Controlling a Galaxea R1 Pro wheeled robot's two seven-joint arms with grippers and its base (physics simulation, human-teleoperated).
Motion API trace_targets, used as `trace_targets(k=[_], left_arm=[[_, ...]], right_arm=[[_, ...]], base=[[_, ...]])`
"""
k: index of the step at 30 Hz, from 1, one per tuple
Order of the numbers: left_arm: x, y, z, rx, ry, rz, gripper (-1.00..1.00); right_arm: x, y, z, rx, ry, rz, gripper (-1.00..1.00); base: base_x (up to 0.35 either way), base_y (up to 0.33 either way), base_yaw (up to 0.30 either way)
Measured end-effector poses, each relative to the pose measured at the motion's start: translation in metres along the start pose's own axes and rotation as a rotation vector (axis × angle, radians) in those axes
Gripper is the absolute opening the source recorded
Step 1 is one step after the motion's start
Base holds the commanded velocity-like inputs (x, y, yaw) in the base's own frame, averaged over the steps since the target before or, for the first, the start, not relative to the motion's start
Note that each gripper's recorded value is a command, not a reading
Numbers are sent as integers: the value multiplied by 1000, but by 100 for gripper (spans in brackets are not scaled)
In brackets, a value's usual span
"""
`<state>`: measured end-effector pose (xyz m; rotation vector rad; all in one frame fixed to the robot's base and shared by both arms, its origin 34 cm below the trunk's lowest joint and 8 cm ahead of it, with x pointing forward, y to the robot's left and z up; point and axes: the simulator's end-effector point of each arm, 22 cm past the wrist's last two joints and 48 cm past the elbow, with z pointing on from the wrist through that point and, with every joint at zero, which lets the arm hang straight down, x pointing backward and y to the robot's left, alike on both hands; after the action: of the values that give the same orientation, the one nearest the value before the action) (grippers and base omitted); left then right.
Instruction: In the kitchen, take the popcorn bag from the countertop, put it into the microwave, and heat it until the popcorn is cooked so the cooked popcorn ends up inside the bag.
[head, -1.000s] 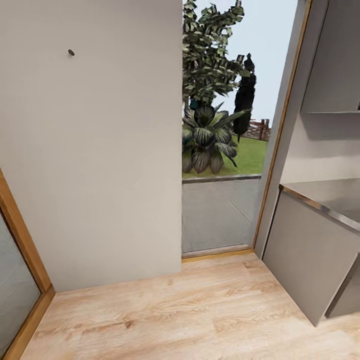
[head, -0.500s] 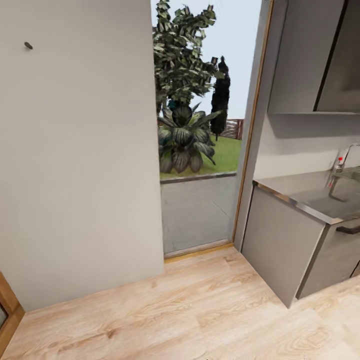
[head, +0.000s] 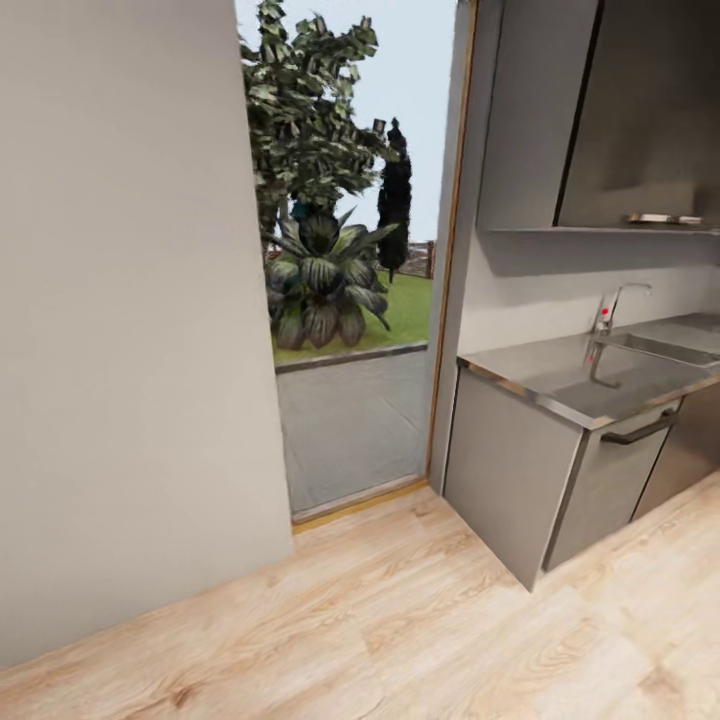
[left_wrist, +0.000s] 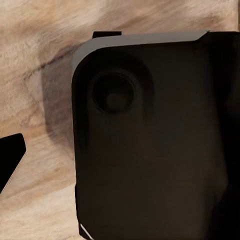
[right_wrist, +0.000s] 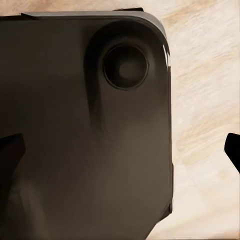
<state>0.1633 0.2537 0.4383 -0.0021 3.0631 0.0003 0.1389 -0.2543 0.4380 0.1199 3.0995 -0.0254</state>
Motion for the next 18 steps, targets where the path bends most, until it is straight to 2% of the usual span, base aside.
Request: trace_targets(k=[9, 13, 18], left_arm=[[-3, -8, 0, 11, -7, -10, 100], [-11, -10, 0, 13, -43, -14, 100], [-13, -8, 0, 11, -52, -18, 100]], right_arm=[[-1, 0, 0, -1, -4, 0, 100], [-2, -3, 0, -1, -6, 0, 100], [-3, -6, 0, 0, -10, 0, 100]], base=[[0, 0, -283], [0, 0, -283], [0, 0, -283]])
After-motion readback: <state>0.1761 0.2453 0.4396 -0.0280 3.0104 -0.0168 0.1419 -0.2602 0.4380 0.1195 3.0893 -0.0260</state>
